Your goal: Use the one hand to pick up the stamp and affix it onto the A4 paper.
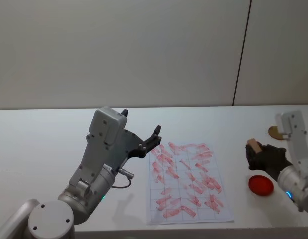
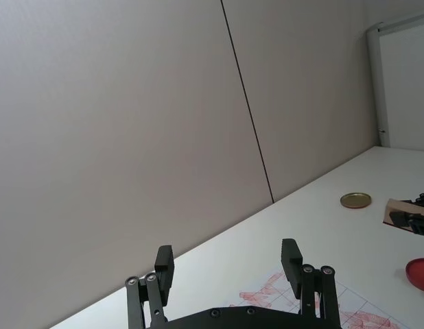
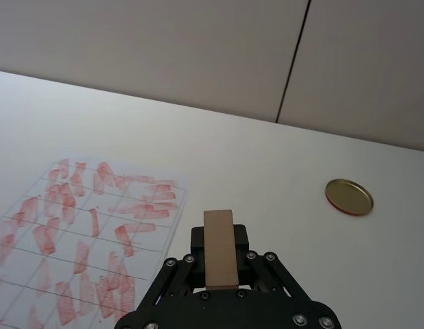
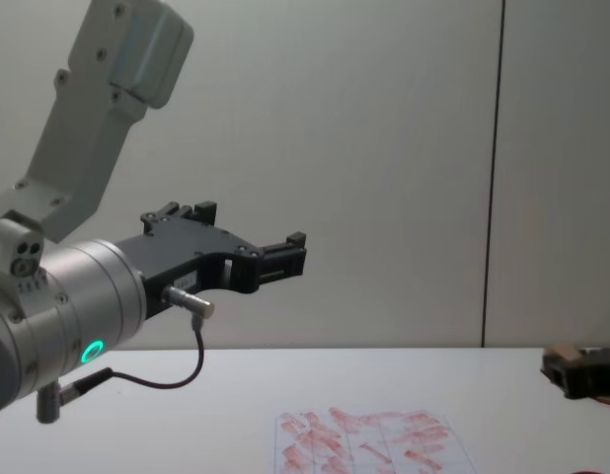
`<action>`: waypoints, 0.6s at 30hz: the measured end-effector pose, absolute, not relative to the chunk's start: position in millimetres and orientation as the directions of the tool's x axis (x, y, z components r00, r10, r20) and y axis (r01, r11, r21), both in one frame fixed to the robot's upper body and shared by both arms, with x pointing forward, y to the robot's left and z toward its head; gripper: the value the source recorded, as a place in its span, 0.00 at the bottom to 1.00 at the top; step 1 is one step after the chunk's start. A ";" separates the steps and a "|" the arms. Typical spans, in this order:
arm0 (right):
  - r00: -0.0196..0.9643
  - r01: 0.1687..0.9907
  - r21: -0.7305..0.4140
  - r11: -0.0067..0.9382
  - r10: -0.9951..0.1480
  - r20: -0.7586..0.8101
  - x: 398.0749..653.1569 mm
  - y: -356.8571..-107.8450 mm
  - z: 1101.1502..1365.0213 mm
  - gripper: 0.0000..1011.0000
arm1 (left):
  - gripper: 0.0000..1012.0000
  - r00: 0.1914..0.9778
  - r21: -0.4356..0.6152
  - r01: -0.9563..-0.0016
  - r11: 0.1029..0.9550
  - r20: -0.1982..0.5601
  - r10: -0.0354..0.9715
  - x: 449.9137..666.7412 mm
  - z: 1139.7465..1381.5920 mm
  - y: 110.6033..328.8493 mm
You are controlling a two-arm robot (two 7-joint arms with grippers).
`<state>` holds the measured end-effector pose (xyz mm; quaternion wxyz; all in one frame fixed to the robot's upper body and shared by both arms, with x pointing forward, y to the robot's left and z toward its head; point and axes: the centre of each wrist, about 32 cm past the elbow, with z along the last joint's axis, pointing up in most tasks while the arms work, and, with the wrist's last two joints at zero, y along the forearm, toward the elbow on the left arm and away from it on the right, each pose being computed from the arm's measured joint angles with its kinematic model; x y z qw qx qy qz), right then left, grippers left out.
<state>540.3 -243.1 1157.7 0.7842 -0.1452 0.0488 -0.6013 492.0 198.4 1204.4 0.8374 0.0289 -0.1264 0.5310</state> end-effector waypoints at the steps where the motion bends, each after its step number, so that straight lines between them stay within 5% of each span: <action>1: 0.281 0.928 -0.282 0.244 -0.955 0.097 539.0 -239.7 1160.3 0.22 | 0.98 0.404 -0.086 -0.897 0.434 0.242 0.882 492.0 1204.4 198.4; 18: 0.386 0.879 -0.338 0.336 -0.918 0.093 530.4 -202.1 1150.9 0.22 | 0.98 0.404 -0.086 -0.897 0.434 0.242 0.882 492.0 1204.4 198.4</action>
